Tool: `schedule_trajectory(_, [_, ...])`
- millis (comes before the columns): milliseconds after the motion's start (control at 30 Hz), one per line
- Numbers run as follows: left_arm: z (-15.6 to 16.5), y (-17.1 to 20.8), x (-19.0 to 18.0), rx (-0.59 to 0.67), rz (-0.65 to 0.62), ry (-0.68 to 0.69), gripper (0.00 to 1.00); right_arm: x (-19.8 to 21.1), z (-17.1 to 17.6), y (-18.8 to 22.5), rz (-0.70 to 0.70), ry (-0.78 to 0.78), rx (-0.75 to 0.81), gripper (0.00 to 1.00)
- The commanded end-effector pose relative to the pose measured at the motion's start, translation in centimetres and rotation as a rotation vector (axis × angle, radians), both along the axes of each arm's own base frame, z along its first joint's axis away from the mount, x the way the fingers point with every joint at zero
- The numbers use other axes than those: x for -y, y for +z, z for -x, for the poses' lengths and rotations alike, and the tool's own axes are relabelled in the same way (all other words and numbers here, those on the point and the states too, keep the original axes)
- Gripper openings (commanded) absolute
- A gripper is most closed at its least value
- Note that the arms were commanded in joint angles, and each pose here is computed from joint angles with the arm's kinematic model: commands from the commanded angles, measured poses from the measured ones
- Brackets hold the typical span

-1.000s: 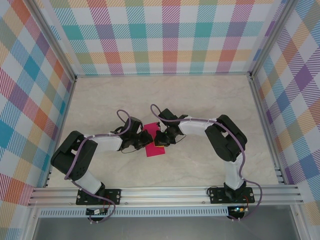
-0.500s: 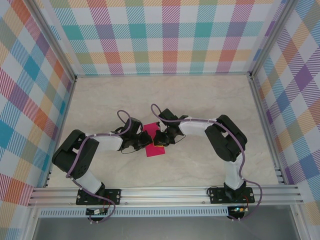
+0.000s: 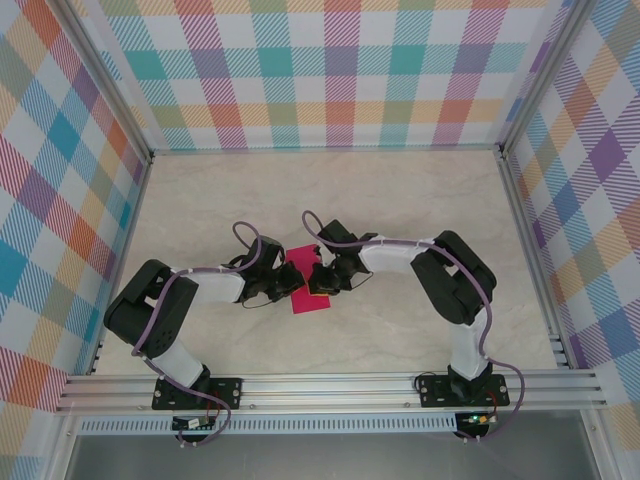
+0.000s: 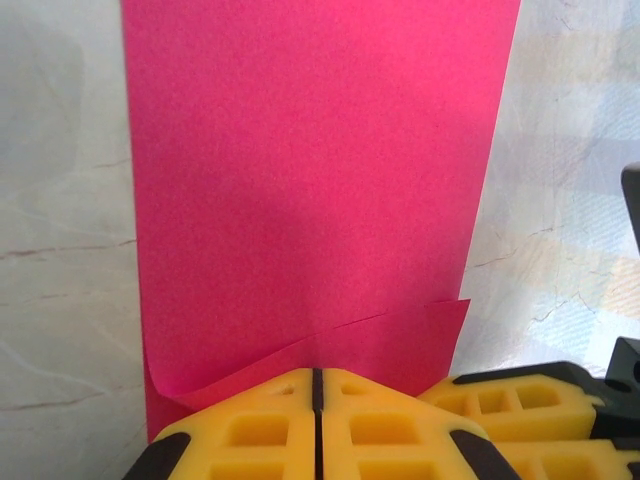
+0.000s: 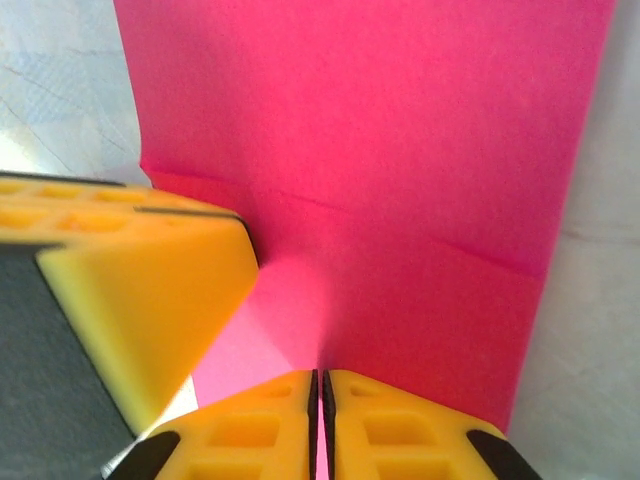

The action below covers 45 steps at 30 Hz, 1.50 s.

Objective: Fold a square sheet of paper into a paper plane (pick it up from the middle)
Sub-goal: First fold the paper in half at the center of the table.

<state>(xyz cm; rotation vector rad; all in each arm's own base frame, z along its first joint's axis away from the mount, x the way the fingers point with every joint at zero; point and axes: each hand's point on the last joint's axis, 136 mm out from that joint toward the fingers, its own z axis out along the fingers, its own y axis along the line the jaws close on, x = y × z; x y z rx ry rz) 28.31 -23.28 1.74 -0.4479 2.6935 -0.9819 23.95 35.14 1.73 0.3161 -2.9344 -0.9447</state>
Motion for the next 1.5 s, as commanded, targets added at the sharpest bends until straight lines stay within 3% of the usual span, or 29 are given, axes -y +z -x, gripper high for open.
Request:
schedule_trajectory(0, [1.9, -3.1, -2.4, -0.097, -0.099, 0.049, 0.07, 1.9, 2.4, -0.5, 0.062, 0.043, -0.034, 0.13])
schedule_trajectory(267, [1.9, -3.2, -2.7, -0.103, -0.101, 0.054, 0.07, 3.9, 3.7, -0.8, 0.087, 0.059, -0.010, 0.11])
schedule_trajectory(567, [1.9, -2.8, -2.6, -0.097, -0.097, 0.047, 0.07, 0.3, 0.9, 2.5, -0.026, 0.067, 0.063, 0.12])
schedule_trajectory(733, [2.0, -3.0, -2.6, -0.103, -0.097, 0.046, 0.07, -0.2, 0.5, 0.9, -0.005, 0.074, 0.035, 0.12])
schedule_trajectory(1200, [2.4, -3.8, -3.4, -0.144, -0.140, 0.071, 0.07, 4.0, 4.4, -0.9, 0.106, 0.161, -0.028, 0.12])
schedule_trajectory(1467, [2.3, -3.7, -3.3, -0.142, -0.136, 0.068, 0.07, 6.0, 5.2, -1.2, 0.140, 0.133, -0.040, 0.11])
